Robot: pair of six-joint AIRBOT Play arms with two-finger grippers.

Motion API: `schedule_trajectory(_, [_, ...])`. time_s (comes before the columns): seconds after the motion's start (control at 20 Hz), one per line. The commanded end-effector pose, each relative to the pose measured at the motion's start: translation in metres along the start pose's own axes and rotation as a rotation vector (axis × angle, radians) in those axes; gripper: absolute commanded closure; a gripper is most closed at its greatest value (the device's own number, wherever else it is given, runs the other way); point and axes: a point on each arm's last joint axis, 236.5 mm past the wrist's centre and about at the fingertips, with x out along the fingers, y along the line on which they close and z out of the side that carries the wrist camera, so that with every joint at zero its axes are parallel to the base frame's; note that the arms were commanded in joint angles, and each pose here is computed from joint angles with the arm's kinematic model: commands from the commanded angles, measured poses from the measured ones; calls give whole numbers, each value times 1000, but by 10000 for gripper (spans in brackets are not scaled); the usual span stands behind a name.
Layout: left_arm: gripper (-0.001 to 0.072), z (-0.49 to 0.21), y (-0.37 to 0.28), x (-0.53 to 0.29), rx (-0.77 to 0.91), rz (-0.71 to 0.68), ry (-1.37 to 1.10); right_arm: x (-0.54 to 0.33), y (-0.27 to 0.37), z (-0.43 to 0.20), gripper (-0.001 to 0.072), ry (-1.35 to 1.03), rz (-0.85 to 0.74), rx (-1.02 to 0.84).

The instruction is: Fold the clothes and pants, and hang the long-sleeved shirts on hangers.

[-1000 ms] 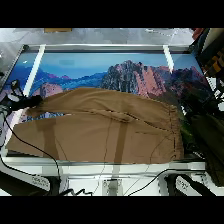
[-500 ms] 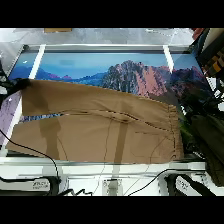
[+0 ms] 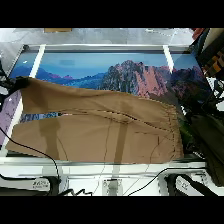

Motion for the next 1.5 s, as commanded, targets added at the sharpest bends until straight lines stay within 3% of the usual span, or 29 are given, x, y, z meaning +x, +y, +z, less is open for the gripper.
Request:
schedule_trajectory(0.0, [21,-16,4,16,-5,13,15,12,-5,-7,192,35,-7,10])
schedule_trajectory(0.25, [29,4,0,-1,0,2,-10,5,-8,-8,201,59,-29,-31])
schedule_trajectory(0.4, [34,15,-8,-29,-83,-39,17,-19,-8,-18,428,148,-61,-104])
schedule_trajectory(0.45, [127,13,-13,-39,-83,-63,47,-30,-9,-24,510,188,-78,-128])
schedule_trajectory(0.5, [296,10,-17,-47,-73,-81,79,-41,-14,-31,684,223,-106,-155])
schedule_trajectory(0.55, [513,8,-21,-55,-71,-97,103,-53,-23,-36,684,248,-151,-184])
schedule_trajectory(0.6, [675,8,-21,-62,-71,-104,115,-65,-31,-43,684,274,-191,-207])
schedule_trajectory(0.8, [690,10,-12,-88,-77,-114,151,-116,-57,-87,685,450,-303,-332])
schedule_trajectory(1.05, [691,2,-10,-117,-75,-138,216,-143,-62,-187,686,669,-256,-317])
schedule_trajectory(1.15, [691,-1,-11,-118,-76,-145,231,-142,-63,-216,683,695,-251,-255])
schedule_trajectory(1.2, [691,-1,-11,-118,-77,-146,232,-140,-70,-220,581,682,-287,-213])
schedule_trajectory(1.25, [691,-2,-11,-118,-77,-146,233,-138,-79,-224,310,672,-344,-147])
schedule_trajectory(1.3, [691,-2,-12,-118,-76,-147,233,-136,-87,-227,188,674,-388,-94])
schedule_trajectory(1.45, [691,-1,-12,-118,-76,-147,232,-128,-102,-239,189,718,-469,-6])
